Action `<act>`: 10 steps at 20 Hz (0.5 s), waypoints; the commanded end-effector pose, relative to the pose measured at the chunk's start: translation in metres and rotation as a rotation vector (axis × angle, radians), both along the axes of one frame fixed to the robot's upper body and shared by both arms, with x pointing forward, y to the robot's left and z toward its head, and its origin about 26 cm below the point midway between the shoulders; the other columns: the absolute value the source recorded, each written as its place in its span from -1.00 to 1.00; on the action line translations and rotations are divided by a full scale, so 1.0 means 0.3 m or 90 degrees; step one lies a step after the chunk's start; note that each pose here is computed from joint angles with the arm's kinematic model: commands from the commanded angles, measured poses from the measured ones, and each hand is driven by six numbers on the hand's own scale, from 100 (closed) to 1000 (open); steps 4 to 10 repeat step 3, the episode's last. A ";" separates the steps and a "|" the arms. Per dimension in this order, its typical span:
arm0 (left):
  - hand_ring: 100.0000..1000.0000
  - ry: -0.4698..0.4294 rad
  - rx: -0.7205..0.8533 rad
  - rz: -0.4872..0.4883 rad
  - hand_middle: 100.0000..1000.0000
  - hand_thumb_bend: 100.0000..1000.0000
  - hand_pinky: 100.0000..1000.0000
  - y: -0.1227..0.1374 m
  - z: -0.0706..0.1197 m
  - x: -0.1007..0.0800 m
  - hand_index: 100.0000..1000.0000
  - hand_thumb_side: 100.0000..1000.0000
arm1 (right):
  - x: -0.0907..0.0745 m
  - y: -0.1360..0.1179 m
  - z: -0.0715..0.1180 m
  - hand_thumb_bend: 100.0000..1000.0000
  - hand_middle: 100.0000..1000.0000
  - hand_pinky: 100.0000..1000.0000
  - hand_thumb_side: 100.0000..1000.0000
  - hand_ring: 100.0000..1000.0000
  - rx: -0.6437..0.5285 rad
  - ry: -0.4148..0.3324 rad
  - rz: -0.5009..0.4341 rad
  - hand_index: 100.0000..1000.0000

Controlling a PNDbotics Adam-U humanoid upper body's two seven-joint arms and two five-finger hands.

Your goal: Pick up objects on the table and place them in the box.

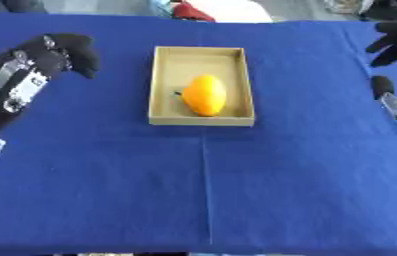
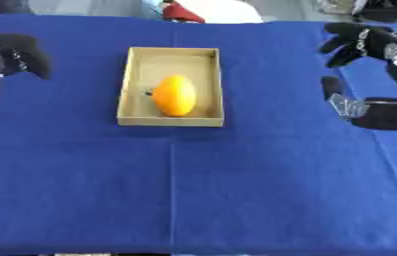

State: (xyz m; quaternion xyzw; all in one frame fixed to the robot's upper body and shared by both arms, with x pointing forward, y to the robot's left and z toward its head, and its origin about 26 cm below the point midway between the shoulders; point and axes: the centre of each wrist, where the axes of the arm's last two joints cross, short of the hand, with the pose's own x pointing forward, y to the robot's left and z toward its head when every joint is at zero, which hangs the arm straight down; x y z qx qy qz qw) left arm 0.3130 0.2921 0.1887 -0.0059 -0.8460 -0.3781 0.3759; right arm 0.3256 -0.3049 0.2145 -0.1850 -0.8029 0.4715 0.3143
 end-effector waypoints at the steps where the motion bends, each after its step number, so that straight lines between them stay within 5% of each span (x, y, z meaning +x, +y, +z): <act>1: 0.34 -0.006 0.014 0.003 0.27 -1.00 0.27 0.003 0.008 -0.001 0.70 0.76 | -0.002 -0.015 0.029 -1.00 0.53 0.39 -0.71 0.42 -0.027 -0.015 -0.007 0.90; 10: 0.34 -0.003 0.015 0.005 0.26 -1.00 0.27 0.002 0.001 -0.001 0.70 0.76 | -0.002 -0.014 0.029 -1.00 0.57 0.44 -0.71 0.47 -0.032 -0.016 -0.007 0.90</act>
